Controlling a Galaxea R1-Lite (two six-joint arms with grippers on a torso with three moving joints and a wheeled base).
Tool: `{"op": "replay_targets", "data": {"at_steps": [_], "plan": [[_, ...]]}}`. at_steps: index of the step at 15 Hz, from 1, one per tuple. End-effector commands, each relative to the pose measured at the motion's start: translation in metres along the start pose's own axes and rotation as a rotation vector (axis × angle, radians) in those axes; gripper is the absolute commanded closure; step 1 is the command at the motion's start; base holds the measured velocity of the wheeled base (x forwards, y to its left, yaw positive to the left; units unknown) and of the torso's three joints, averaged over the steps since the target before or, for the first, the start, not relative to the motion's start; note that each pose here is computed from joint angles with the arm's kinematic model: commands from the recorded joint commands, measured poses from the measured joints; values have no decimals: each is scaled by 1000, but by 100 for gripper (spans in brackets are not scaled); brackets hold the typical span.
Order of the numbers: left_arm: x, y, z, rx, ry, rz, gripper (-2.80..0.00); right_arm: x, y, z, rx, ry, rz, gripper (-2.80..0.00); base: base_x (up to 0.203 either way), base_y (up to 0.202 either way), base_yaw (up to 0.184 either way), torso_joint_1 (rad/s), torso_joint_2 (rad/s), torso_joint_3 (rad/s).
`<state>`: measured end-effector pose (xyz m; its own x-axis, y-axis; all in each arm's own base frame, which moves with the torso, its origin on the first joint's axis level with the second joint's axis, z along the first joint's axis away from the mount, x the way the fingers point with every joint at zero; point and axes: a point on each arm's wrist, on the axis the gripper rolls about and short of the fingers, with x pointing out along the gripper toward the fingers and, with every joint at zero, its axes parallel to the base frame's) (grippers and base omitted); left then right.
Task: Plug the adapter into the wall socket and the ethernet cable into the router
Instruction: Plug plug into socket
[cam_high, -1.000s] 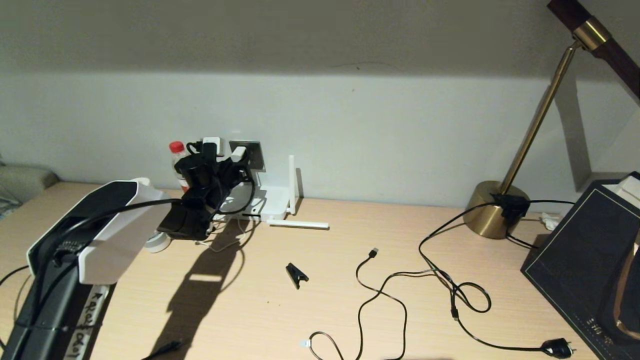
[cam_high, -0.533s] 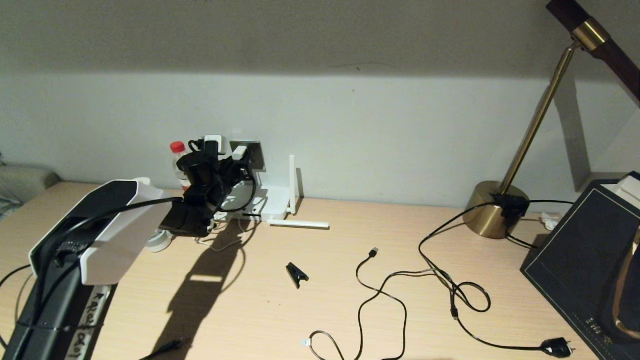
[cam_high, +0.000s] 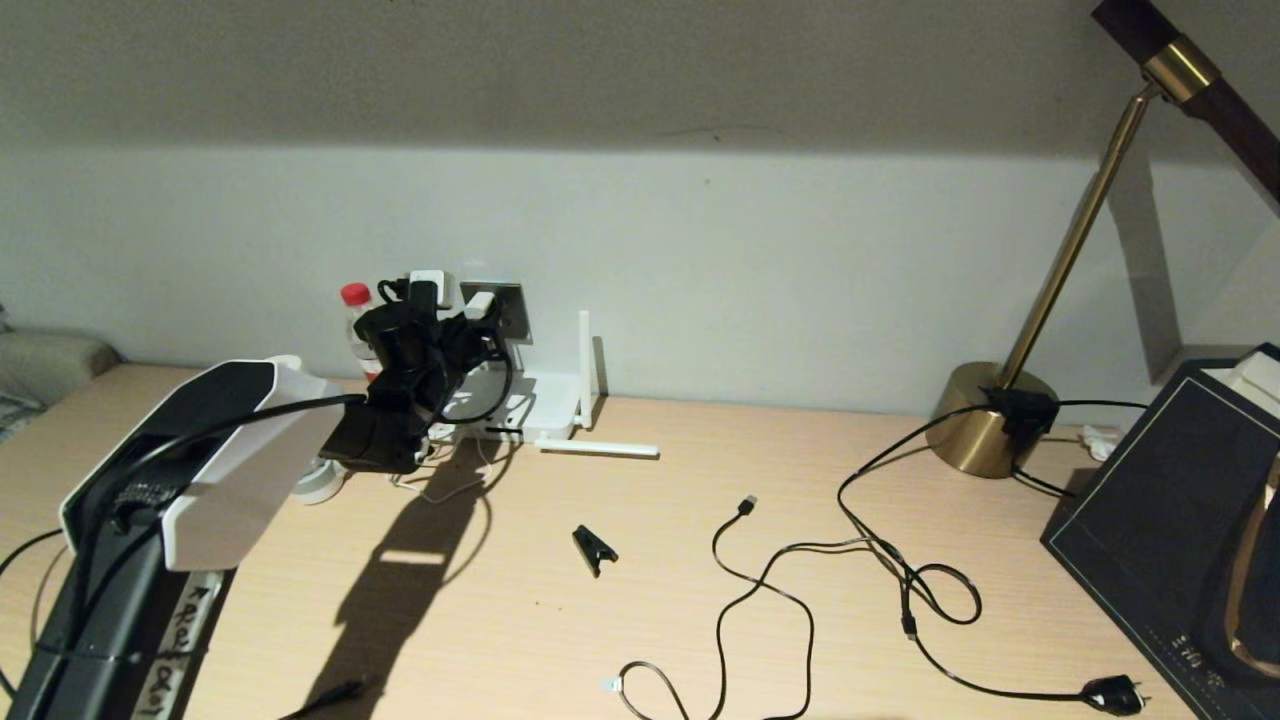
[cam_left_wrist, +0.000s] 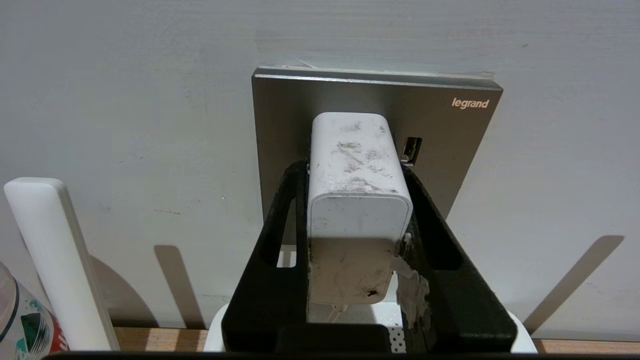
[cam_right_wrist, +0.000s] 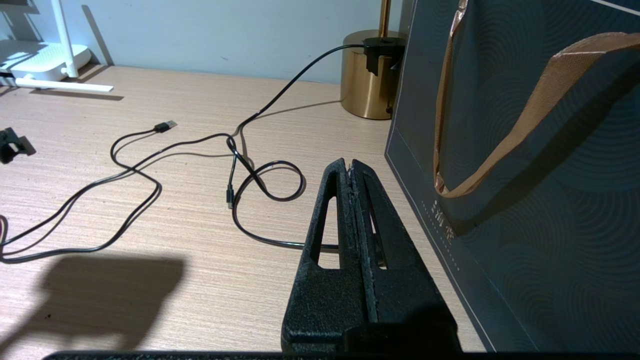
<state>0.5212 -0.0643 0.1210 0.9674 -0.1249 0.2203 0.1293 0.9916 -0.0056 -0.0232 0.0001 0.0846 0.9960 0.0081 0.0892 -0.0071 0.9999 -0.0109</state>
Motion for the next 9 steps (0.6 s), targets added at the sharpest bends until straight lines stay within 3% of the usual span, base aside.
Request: {"op": "replay_targets", "data": {"at_steps": [1, 9], "plan": [[0, -1, 1, -1, -6, -1, 0, 2, 0, -10, 0, 36, 1, 0, 0, 0, 0, 0, 0, 0], [0, -7, 1, -2, -5, -14, 0, 2, 0, -10, 0, 36, 1, 0, 0, 0, 0, 0, 0, 0]]}}
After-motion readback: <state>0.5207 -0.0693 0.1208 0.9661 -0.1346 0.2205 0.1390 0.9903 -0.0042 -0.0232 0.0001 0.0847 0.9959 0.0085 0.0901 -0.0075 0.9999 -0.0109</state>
